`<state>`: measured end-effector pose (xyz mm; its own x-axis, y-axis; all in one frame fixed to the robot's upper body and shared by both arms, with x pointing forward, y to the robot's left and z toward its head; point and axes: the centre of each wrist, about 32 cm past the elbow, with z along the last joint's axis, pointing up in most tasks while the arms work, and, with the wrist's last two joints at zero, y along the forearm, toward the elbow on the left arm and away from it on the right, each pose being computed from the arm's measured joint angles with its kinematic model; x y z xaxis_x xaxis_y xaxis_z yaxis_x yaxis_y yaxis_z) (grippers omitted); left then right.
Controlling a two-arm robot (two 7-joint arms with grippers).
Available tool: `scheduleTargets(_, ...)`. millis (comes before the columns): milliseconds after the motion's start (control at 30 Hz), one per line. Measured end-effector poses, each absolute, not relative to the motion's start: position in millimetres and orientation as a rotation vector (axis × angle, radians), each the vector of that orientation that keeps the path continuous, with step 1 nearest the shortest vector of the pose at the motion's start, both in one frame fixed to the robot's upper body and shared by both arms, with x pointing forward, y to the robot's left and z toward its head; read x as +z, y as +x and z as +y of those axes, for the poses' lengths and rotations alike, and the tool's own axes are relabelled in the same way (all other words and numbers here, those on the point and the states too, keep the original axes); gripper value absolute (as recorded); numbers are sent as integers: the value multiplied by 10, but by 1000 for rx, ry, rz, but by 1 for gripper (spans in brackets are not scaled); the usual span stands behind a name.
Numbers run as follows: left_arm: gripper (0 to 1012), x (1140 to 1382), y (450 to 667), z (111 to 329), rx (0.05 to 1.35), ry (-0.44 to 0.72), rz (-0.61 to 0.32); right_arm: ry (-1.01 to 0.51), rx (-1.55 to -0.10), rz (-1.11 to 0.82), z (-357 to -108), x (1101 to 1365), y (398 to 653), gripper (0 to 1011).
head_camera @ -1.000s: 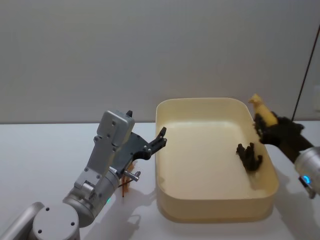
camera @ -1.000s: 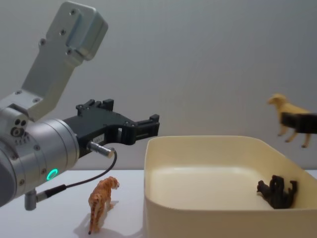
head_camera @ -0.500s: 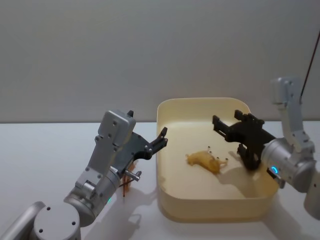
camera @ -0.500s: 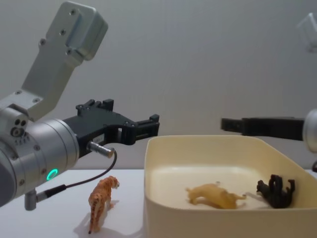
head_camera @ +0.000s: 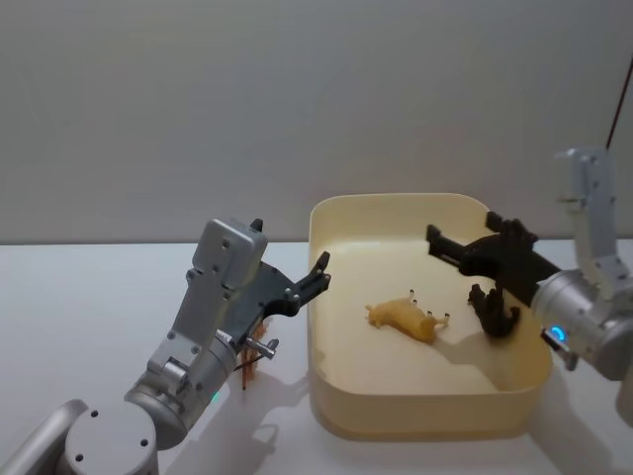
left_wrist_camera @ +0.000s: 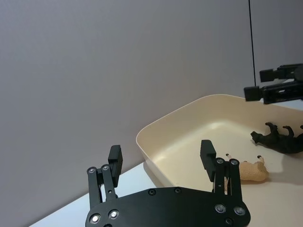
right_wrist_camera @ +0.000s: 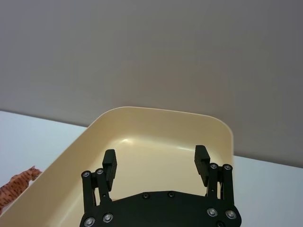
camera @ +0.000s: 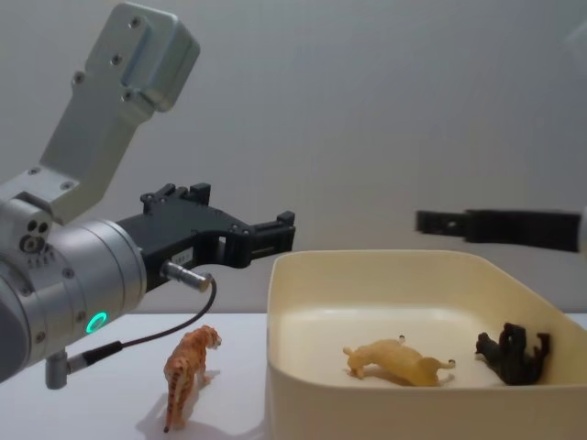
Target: Pick up the toy alternately with two hands and place it into the central storage box.
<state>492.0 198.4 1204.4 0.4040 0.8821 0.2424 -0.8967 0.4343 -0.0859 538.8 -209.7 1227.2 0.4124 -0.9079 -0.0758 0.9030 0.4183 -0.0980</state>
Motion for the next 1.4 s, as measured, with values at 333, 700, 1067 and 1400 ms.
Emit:
scheduleTargets(333, 1001, 12044, 4920, 1984, 1124, 61, -268, 4, -1253, 119, -2430, 12305, 5194, 1001)
scheduleTargets(700, 1001, 12044, 4920, 1984, 1124, 61, -268, 46, -1368, 113, -2785, 12352, 4936, 1001)
scheduleTargets(1067, 1001, 12071, 4822, 2018, 1160, 69, -252, 61, -1404, 109, -2897, 12382, 4840, 1001)
scheduleTargets(1400, 1001, 12098, 4590, 2095, 1252, 106, -196, 66, -1419, 107, -2942, 12396, 4800, 1001)
